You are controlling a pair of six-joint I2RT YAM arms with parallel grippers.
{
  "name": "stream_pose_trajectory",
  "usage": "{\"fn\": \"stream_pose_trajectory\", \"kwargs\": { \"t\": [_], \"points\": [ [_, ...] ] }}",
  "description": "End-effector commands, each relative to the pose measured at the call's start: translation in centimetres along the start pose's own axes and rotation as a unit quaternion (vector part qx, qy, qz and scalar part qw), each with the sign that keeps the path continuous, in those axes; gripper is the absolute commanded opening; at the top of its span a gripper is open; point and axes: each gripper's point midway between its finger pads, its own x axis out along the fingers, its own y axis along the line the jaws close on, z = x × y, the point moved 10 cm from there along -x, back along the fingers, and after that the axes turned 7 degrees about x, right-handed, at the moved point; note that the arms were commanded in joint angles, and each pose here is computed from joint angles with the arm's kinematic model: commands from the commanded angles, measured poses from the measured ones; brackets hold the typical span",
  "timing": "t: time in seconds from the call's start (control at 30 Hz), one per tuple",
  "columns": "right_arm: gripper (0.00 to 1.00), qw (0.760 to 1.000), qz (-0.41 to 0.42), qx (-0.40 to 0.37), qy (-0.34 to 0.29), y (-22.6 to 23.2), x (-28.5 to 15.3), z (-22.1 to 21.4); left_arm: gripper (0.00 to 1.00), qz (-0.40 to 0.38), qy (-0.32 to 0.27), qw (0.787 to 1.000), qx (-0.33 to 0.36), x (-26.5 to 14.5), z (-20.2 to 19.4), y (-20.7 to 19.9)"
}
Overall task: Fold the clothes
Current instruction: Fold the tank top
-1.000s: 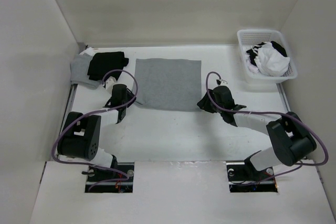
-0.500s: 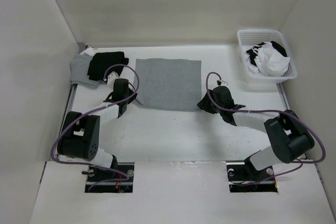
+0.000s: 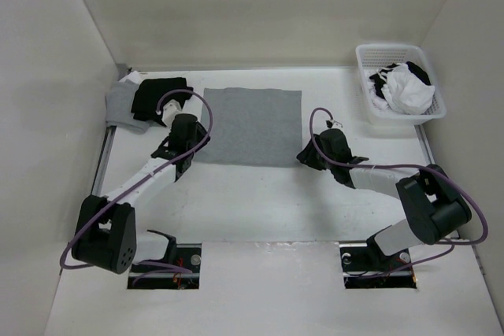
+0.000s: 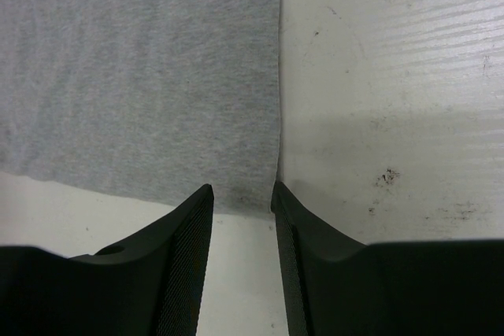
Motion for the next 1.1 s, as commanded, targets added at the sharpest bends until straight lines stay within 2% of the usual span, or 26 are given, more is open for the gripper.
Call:
{"fn": "stream_pose_trajectory", "kwargs": {
  "t": [0.0,0.13,0.23,0.3,0.4,0.53,0.8,0.93,1.07],
  "points": [
    [0.38,0.999,0.029,0.005,-0.026,1.6,0.2,1.1,0.20,0.055,0.001,0.998,0.010,1.0,-1.6,2.7],
    [0.18,0.999,0.027,0.002,-0.024,1.4,0.0,1.0,0.16,0.068,-0.004,0.998,-0.002,0.9,-2.2,4.1],
    [0.14,0.999,0.025,0.003,-0.024,1.2,-0.3,0.8,0.16,0.081,0.005,0.997,-0.004,0.5,-3.0,5.2],
    [0.15,0.999,0.027,0.003,-0.027,1.1,-0.6,0.9,0.19,0.092,0.018,0.995,-0.018,0.3,-4.0,6.4],
    [0.24,0.999,0.027,0.004,-0.031,0.9,-1.0,0.8,0.25,0.096,0.036,0.994,-0.047,0.3,-5.1,7.9],
    [0.31,0.999,0.024,0.005,-0.033,0.6,-1.4,0.6,0.28,0.087,0.054,0.992,-0.077,0.9,-5.7,8.7],
    [0.36,0.999,0.010,0.013,-0.036,-0.2,-1.6,0.0,0.34,0.072,0.041,0.991,-0.107,1.8,-5.5,8.9],
    [0.37,0.999,0.011,0.017,-0.037,-0.4,-1.9,-0.3,0.30,0.072,0.056,0.990,-0.106,2.3,-6.0,8.8],
    [0.40,0.999,0.011,0.019,-0.041,-0.5,-2.1,-0.2,0.18,0.073,0.061,0.989,-0.110,2.8,-6.2,9.0]
  ]
}}
